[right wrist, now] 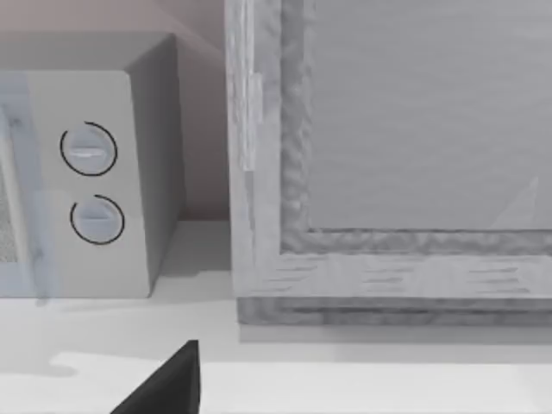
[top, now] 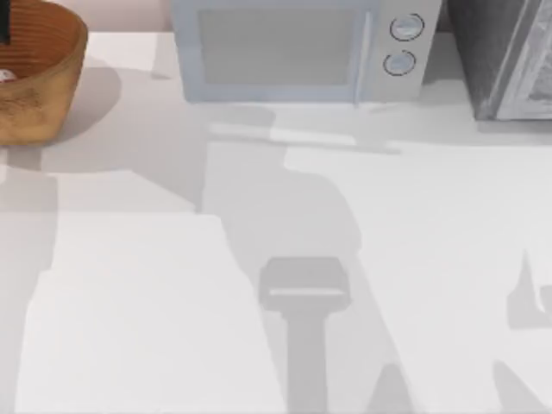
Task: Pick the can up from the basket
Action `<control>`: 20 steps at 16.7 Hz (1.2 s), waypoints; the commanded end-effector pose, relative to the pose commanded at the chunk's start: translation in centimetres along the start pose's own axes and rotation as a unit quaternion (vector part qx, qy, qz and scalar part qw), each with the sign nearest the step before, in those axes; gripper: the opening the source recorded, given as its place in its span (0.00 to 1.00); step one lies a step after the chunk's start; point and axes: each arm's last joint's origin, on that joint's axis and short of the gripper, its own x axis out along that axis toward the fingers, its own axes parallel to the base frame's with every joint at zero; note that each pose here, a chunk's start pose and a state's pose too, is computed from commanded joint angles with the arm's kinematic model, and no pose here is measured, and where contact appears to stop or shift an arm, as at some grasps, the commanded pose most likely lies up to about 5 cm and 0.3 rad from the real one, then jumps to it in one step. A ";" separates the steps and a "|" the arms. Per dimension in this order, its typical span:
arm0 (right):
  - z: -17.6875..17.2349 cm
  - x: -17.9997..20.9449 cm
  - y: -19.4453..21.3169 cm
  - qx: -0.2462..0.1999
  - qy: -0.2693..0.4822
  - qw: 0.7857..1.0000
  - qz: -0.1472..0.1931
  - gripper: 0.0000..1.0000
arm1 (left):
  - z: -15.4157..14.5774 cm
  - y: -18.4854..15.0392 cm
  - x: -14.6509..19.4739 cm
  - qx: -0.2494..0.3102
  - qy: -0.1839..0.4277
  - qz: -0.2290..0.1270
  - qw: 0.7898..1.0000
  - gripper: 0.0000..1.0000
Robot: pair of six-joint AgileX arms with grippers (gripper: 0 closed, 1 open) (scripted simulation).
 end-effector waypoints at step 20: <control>0.0 0.0 0.0 0.000 0.000 1.000 0.000 1.00 | 0.1 2.2 13.0 -0.004 0.073 -0.020 0.997 1.00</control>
